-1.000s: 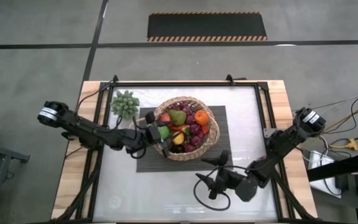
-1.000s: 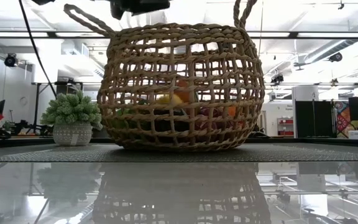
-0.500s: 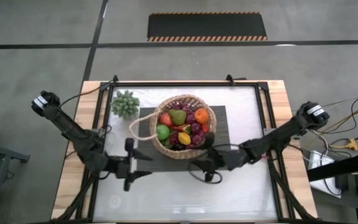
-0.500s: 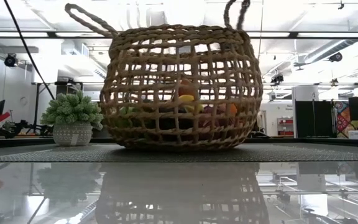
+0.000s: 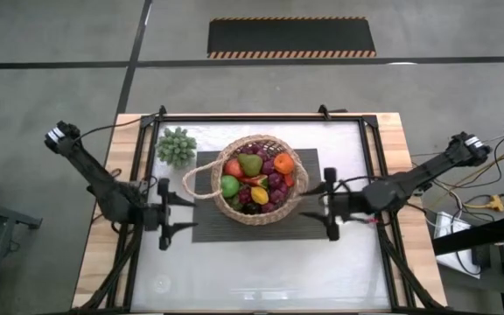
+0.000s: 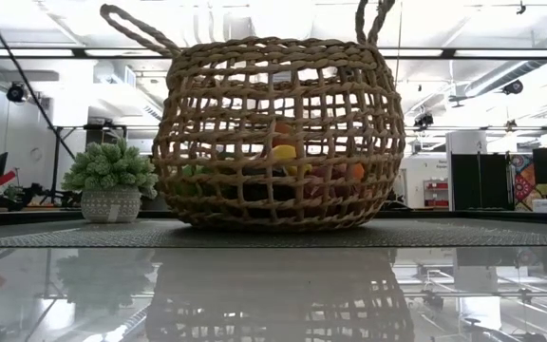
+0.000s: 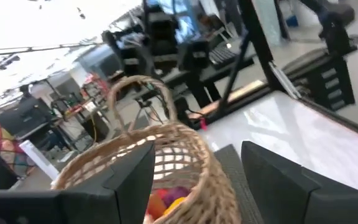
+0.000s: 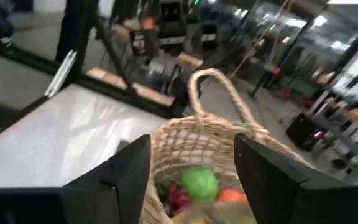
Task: Build produce basket
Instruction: Return to Home Position
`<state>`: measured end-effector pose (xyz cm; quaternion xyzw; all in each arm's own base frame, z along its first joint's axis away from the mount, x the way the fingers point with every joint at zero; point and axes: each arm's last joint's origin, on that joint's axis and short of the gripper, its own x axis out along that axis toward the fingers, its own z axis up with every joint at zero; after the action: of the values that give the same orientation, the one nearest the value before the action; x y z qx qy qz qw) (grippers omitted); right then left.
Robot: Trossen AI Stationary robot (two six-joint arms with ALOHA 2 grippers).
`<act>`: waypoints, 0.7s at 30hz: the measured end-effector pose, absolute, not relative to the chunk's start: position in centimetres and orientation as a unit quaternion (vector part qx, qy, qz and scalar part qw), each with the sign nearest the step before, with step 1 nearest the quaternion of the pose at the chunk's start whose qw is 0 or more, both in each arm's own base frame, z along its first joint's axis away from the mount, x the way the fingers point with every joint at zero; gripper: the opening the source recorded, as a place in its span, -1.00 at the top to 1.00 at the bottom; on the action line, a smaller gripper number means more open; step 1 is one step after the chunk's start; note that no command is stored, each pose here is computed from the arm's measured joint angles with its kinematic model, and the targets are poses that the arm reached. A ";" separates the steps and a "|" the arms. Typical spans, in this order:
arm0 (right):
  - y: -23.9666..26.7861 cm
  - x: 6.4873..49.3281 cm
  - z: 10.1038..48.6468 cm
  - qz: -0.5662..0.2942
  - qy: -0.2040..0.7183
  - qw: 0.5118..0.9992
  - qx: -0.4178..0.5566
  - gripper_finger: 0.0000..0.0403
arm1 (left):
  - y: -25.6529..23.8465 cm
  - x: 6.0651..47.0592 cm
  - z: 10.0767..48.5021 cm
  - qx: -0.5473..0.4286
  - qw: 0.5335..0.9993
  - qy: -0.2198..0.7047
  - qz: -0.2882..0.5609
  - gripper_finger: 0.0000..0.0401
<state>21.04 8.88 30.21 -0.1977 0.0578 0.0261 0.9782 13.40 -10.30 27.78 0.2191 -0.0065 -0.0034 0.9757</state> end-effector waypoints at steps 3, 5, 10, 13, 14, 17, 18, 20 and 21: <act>7.7 19.3 28.7 0.012 0.013 0.980 -0.198 -0.04 | -8.7 12.3 26.9 0.199 0.980 -0.026 0.012 -0.10; 7.1 18.1 27.6 0.009 -0.020 0.980 -0.198 0.00 | -7.8 11.6 26.1 0.183 0.982 -0.042 0.023 -0.10; 6.0 15.6 25.4 0.016 -0.107 0.978 -0.181 0.14 | -6.4 10.2 23.2 0.167 0.984 -0.060 0.031 -0.10; 5.5 14.4 24.3 0.010 -0.138 0.973 -0.187 0.22 | -5.6 9.3 22.1 0.156 0.983 -0.083 0.038 -0.10; 5.3 14.1 24.0 0.007 -0.144 0.972 -0.187 0.25 | -5.3 9.0 21.8 0.155 0.983 -0.089 0.040 -0.10; 4.6 13.0 23.6 -0.006 -0.164 0.969 -0.183 0.34 | -4.6 8.2 21.3 0.147 0.981 -0.115 0.051 -0.10; 4.3 12.5 23.6 -0.013 -0.177 0.967 -0.181 0.38 | -4.4 8.0 21.1 0.144 0.981 -0.122 0.054 -0.10; 3.7 11.5 23.6 -0.028 -0.203 0.963 -0.175 0.44 | -4.1 7.7 20.4 0.144 0.979 -0.130 0.059 -0.10; 3.4 11.0 23.6 -0.036 -0.216 0.960 -0.172 0.48 | -4.0 7.6 20.1 0.138 0.979 -0.136 0.061 -0.10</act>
<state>10.99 3.41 23.65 -0.1722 -0.2162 -0.0360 0.9604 7.56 -4.00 20.14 0.1384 -0.1362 0.0610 0.9791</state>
